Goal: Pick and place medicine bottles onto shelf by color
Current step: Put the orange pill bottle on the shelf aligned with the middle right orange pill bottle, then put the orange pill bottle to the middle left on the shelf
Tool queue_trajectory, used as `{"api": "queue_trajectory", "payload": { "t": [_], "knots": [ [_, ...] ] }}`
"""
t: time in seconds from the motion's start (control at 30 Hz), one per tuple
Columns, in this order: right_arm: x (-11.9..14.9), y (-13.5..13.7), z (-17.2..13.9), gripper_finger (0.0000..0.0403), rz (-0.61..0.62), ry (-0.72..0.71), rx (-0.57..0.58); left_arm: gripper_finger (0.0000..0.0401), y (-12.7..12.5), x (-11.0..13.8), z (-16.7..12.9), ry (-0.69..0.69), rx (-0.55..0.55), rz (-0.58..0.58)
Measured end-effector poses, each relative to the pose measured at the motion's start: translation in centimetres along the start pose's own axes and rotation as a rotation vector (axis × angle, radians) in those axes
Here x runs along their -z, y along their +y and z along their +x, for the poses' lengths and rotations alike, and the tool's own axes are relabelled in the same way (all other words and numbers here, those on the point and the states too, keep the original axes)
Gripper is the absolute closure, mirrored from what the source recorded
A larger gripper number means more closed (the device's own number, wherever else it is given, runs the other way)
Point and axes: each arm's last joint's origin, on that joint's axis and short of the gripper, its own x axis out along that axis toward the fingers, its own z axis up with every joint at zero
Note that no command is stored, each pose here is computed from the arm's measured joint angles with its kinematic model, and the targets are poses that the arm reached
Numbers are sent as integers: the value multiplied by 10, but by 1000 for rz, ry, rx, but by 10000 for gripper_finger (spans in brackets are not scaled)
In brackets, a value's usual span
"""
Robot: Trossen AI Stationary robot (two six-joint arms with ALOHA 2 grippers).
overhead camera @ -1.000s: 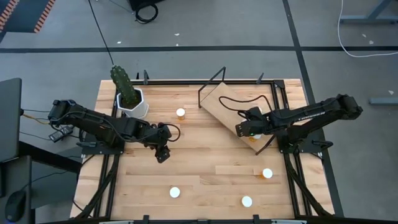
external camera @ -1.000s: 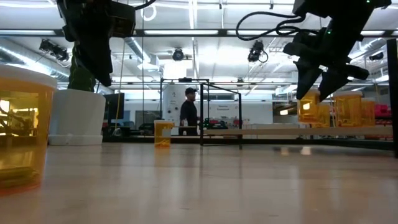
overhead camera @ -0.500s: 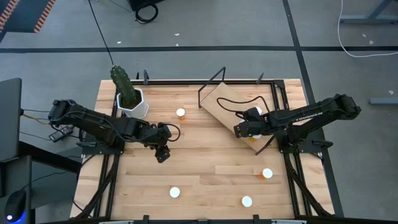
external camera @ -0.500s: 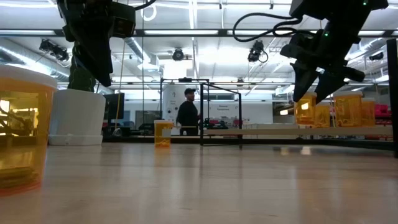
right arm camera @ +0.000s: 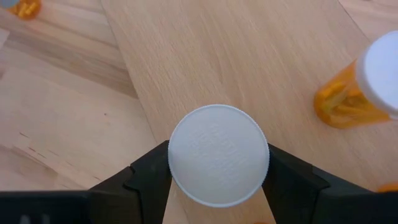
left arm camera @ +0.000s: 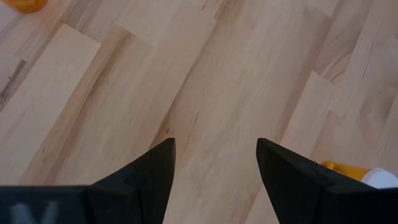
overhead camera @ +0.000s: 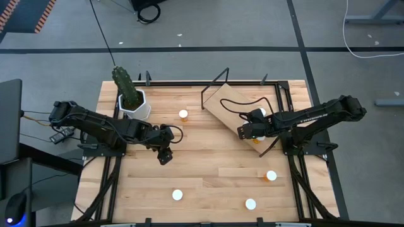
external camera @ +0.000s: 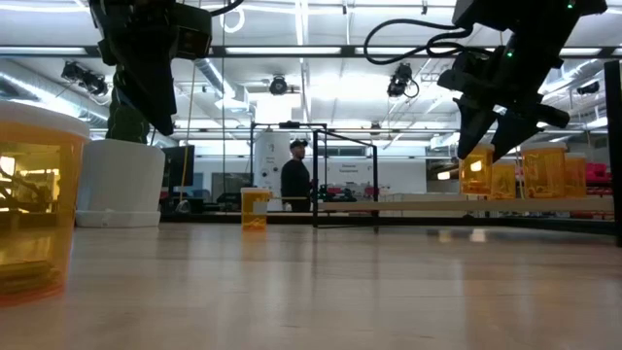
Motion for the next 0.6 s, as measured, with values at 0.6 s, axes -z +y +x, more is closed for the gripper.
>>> {"api": "queue_trajectory", "payload": {
  "t": [0.6],
  "knots": [
    [-7, 8, -11, 82, -18, 13, -38, 170, 0, 1, 0, 19, 10, 3]
  ]
}}
